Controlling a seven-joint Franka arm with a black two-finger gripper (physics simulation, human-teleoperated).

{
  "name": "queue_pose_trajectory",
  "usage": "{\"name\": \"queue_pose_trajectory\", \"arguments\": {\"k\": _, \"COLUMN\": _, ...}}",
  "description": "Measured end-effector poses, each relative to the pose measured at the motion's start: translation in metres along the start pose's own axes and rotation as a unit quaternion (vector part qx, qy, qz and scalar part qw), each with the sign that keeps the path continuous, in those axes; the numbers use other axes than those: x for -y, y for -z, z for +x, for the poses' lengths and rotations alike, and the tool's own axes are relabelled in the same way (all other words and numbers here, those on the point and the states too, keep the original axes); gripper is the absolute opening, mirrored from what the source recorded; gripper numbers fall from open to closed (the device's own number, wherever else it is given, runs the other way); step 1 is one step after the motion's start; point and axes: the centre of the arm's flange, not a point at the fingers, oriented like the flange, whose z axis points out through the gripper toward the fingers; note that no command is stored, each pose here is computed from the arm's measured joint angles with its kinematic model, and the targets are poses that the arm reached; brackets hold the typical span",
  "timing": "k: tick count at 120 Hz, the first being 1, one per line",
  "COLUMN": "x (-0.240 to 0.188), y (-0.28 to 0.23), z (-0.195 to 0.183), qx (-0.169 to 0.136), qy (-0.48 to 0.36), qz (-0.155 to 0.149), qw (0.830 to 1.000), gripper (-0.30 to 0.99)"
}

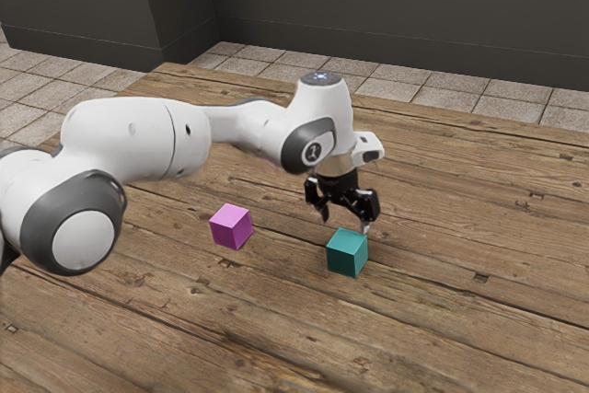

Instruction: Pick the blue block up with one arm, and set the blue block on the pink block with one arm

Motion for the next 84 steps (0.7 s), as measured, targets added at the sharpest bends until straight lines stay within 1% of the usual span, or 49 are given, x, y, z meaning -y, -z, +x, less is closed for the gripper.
{"name": "queue_pose_trajectory", "arguments": {"k": 29, "x": -0.003, "y": 0.0, "z": -0.004, "qx": 0.016, "qy": -0.005, "qz": 0.001, "qw": 1.0, "gripper": 0.67}}
{"name": "queue_pose_trajectory", "arguments": {"k": 44, "x": -0.011, "y": 0.018, "z": -0.009, "qx": 0.012, "qy": -0.01, "qz": 0.0, "qw": 1.0, "gripper": 0.67}}
{"name": "queue_pose_trajectory", "arguments": {"k": 66, "x": -0.02, "y": 0.005, "z": -0.022, "qx": 0.032, "qy": -0.013, "qz": -0.001, "qw": 0.999, "gripper": 0.67}}
{"name": "queue_pose_trajectory", "arguments": {"k": 84, "x": -0.02, "y": 0.004, "z": -0.022, "qx": 0.028, "qy": -0.023, "qz": 0.006, "qw": 0.999, "gripper": 0.67}}
